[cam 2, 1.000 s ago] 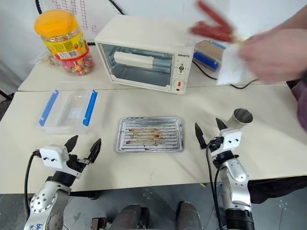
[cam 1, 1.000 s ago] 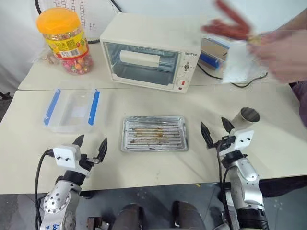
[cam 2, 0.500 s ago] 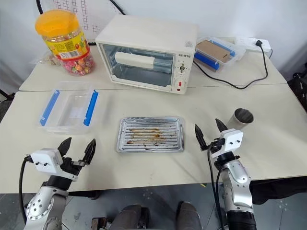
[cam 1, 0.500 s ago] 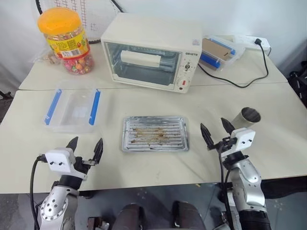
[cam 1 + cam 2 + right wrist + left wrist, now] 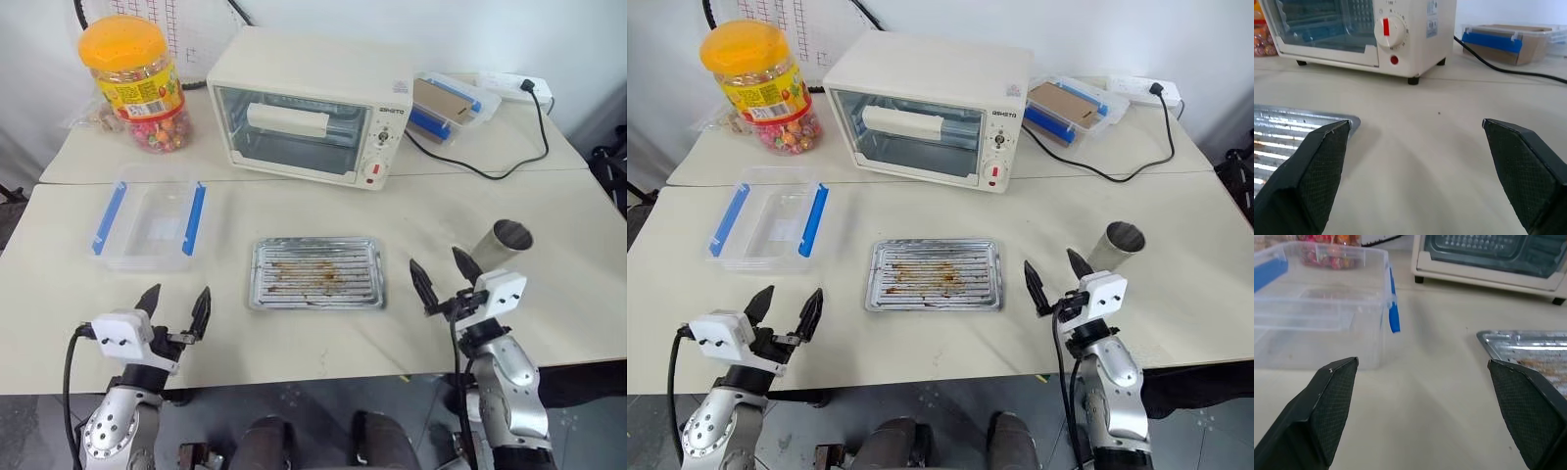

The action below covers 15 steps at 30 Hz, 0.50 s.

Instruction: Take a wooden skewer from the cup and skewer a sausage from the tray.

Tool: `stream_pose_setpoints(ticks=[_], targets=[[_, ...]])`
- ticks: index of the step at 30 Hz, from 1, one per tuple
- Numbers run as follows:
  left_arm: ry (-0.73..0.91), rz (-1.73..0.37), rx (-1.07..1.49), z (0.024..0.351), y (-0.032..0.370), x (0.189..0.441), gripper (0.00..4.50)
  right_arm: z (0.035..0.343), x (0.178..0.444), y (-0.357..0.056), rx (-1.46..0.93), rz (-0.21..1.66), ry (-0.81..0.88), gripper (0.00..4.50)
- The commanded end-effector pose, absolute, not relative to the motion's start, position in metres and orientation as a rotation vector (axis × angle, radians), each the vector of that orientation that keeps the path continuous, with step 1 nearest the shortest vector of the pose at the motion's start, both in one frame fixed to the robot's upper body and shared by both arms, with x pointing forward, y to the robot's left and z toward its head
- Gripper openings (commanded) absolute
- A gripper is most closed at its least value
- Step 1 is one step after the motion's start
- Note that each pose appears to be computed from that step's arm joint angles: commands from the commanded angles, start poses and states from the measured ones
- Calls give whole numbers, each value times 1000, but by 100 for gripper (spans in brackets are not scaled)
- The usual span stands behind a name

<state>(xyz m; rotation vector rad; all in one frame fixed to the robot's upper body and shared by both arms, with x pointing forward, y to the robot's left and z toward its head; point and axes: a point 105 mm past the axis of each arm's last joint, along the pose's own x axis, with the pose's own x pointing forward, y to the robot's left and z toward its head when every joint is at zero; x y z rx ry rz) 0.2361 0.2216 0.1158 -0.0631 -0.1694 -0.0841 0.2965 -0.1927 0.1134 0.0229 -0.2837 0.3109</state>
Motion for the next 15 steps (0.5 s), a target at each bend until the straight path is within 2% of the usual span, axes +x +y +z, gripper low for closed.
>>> stream_pose_setpoints(ticks=[1,15], targets=[[-192,-103,-56,119,219,235,449,126,293,-193,-14,316,-331,450],[-190,-87,-59,113,215,240,449,121,291,-188,-20,318,-325,450]])
